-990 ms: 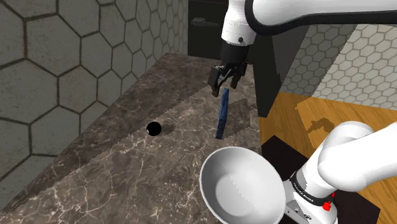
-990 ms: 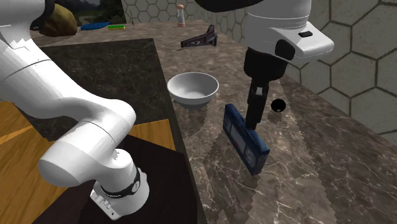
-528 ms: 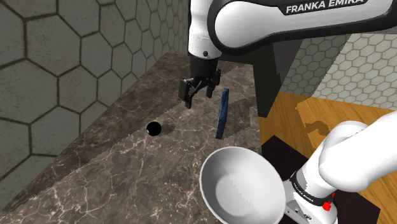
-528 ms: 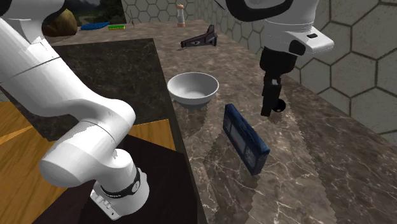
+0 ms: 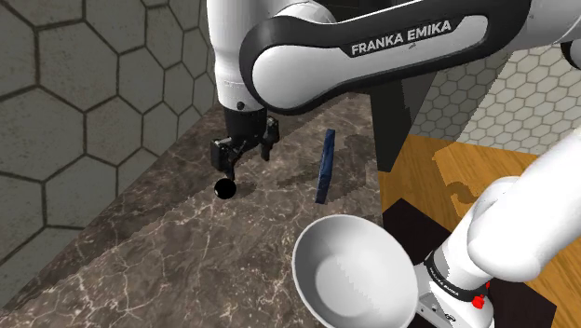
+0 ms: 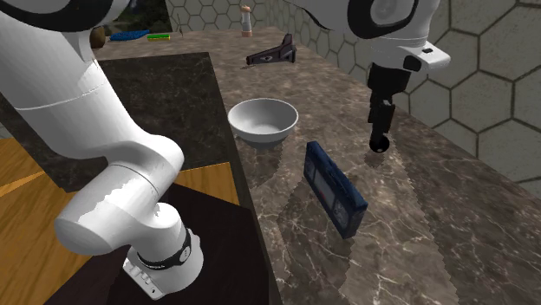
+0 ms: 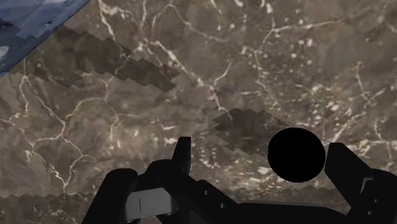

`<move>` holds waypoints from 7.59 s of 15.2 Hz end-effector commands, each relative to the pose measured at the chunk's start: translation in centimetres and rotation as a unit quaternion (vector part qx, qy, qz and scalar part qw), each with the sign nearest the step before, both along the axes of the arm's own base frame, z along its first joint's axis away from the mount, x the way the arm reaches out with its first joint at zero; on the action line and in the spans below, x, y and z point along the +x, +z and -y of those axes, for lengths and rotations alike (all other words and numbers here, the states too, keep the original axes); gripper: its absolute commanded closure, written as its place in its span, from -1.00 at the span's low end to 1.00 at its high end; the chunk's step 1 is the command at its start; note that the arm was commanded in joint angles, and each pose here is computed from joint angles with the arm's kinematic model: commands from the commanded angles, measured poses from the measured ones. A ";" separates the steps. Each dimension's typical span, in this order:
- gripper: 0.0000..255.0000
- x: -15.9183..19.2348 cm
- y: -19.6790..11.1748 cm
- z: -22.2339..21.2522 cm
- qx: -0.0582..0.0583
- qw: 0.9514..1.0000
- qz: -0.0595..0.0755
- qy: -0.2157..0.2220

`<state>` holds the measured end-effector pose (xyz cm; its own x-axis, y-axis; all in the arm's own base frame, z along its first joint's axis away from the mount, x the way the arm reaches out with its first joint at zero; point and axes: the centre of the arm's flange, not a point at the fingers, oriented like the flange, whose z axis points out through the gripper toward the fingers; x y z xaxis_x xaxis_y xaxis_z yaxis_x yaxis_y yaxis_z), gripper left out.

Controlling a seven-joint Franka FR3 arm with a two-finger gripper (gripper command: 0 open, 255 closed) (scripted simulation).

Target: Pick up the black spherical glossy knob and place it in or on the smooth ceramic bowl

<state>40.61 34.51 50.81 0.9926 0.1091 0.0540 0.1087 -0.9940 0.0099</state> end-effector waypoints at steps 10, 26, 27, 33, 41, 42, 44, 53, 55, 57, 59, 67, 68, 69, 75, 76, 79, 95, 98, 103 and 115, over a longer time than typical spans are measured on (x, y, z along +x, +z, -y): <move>-1.00 1.4 -4.9 -5.4 -0.006 1.000 0.005 0.009; 1.00 1.5 -5.7 -5.4 -0.006 1.000 0.005 0.009; 1.00 1.5 -5.7 -5.4 -0.006 1.000 0.005 0.009; 1.00 1.5 -3.6 -5.4 -0.006 1.000 0.005 0.009; 1.00 1.5 0.6 -5.4 -0.006 1.000 0.005 0.009; 1.00 1.5 1.1 -5.4 -0.006 1.000 0.005 0.009; 1.00 1.5 2.2 -5.4 -0.006 1.000 0.005 0.009; 1.00 1.5 7.0 -5.4 -0.006 1.000 0.005 0.009; 1.00 1.5 8.0 -5.4 -0.006 1.000 0.005 0.009; 1.00 1.5 9.1 -5.4 -0.006 1.000 0.005 0.009; 1.00 0.2 9.6 -5.1 -0.006 1.000 0.005 0.009; 1.00 -10.1 9.7 -2.7 -0.006 1.000 0.005 0.009; 1.00 -11.4 9.7 -2.4 -0.006 1.000 0.005 0.009; 1.00 -12.7 9.7 -2.1 -0.006 1.000 0.005 0.009; 1.00 -20.4 9.9 -0.3 -0.006 1.000 0.005 0.009; 1.00 -21.7 9.9 0.0 -0.006 1.000 0.005 0.009; 1.00 -25.5 9.9 0.9 -0.006 1.000 0.005 0.009; 1.00 -29.9 4.6 1.8 -0.006 1.000 0.005 0.009; -1.00 -27.8 2.1 2.8 0.021 0.999 -0.038 -0.004; -1.00 -25.9 -2.2 3.7 0.052 0.995 -0.089 -0.019; -1.00 -26.3 -5.1 3.4 0.052 0.995 -0.089 -0.019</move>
<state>14.71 30.70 46.30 0.9943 0.0931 -0.0510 0.0895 -0.9936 -0.0695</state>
